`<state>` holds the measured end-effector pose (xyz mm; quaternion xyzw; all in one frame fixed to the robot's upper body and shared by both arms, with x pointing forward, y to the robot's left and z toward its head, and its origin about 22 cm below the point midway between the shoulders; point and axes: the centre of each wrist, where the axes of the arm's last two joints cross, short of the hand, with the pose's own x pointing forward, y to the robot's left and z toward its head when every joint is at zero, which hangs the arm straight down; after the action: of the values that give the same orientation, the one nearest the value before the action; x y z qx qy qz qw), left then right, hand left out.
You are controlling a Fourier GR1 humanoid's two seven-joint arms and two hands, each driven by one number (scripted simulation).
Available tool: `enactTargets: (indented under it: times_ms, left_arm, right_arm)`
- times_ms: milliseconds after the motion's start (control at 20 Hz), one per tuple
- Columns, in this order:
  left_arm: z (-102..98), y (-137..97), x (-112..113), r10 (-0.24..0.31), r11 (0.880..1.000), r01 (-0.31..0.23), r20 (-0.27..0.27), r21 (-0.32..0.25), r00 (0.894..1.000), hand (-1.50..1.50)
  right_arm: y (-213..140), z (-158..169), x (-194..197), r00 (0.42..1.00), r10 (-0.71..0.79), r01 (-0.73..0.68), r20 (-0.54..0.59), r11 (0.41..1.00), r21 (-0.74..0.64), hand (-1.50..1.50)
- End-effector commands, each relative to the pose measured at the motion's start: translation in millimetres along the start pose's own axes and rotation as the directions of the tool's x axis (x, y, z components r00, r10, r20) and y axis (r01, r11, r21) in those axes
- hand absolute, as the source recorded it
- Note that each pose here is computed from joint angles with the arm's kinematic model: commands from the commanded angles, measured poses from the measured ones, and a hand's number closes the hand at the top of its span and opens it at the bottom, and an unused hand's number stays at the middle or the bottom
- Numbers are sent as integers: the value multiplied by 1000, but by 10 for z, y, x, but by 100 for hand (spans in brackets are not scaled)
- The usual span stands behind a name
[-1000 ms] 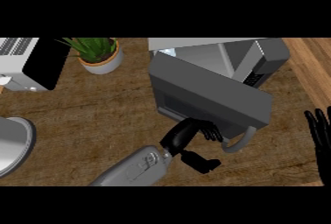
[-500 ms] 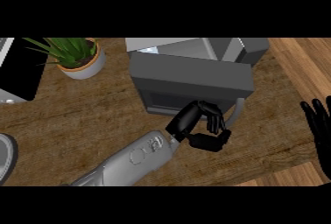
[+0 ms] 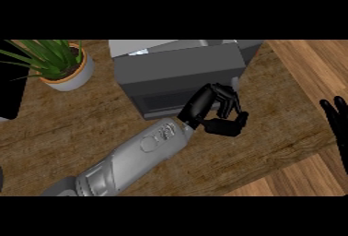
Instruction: Pick up the milk, place it into the microwave and close the microwave
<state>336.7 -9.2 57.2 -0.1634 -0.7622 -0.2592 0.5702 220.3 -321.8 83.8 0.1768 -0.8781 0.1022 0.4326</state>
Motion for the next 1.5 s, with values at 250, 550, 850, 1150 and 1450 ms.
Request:
enactTargets:
  times_ms: [250,550,850,1150,1450]
  left_arm:
    - [-286,145,207,-15,998,12,36,69,999,150]
    - [-378,227,243,-28,992,25,23,123,999,150]
    - [-397,238,273,1,986,-7,34,167,999,150]
    - [-359,228,223,2,978,-11,42,206,999,150]
    - [-365,206,245,3,975,-14,47,224,999,150]
  right_arm:
    - [-34,-190,150,1000,-21,19,19,998,68,-150]
    - [-107,-274,227,1000,-12,10,15,995,101,-150]
    - [-171,-301,290,1000,0,0,-1,995,99,-150]
    - [-272,-409,419,999,48,-48,4,992,115,-150]
    - [-339,-476,496,998,67,-67,8,989,133,-150]
